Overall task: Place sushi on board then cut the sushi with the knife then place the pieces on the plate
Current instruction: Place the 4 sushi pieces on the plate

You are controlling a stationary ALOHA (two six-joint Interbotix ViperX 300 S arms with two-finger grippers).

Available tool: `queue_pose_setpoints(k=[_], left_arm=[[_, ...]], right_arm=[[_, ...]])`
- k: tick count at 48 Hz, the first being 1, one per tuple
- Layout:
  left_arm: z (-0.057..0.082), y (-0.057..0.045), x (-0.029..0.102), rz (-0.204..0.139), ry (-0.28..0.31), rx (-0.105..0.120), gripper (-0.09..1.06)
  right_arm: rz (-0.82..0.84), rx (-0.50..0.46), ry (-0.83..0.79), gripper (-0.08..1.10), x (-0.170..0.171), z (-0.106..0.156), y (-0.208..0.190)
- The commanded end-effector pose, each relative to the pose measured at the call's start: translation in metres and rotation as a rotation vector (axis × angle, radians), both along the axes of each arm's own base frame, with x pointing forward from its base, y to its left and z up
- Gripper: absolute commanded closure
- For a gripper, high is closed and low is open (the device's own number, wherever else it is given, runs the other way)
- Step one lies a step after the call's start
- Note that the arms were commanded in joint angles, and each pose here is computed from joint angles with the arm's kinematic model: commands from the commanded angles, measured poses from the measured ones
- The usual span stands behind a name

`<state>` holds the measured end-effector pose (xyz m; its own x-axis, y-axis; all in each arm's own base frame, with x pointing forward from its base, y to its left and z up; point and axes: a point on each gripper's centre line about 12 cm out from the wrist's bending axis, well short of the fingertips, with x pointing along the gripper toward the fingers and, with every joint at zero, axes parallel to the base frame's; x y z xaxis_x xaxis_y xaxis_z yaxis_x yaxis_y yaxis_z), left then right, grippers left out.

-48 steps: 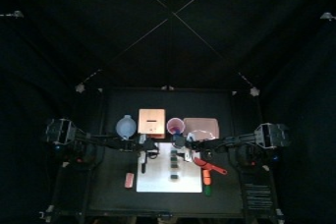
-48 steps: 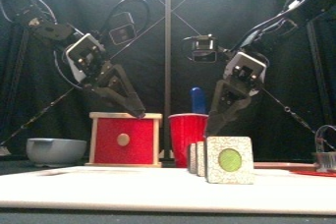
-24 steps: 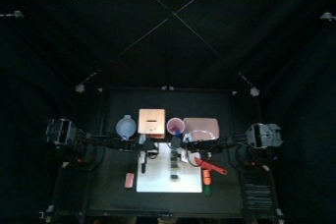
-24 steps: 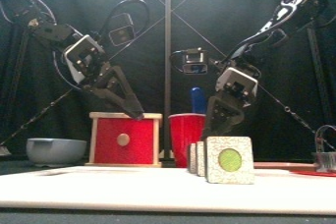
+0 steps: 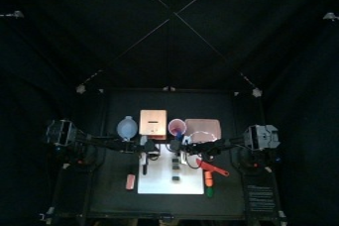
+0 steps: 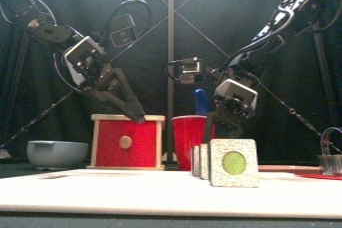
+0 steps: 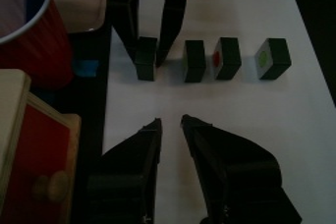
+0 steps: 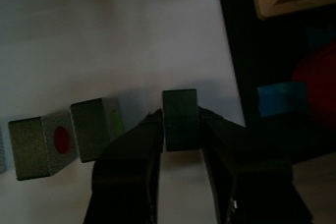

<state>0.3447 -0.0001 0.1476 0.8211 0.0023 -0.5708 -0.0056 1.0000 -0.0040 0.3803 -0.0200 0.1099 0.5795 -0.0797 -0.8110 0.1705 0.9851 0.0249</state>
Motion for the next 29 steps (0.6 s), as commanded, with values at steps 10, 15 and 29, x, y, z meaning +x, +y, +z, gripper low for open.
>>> queue_pose_setpoints(k=[10,15,29], left_arm=[[0.006,0.001,0.003,0.004,-0.023,-0.001,0.30],[0.006,0.002,0.003,0.007,-0.025,-0.002,0.30],[0.007,0.001,0.003,0.002,-0.025,0.001,0.30]], right_arm=[[-0.043,0.006,-0.048,0.49,-0.018,0.044,-0.001],[-0.072,0.013,-0.060,0.49,-0.035,0.062,-0.004],[-0.219,0.001,0.013,0.49,-0.079,0.068,-0.040]])
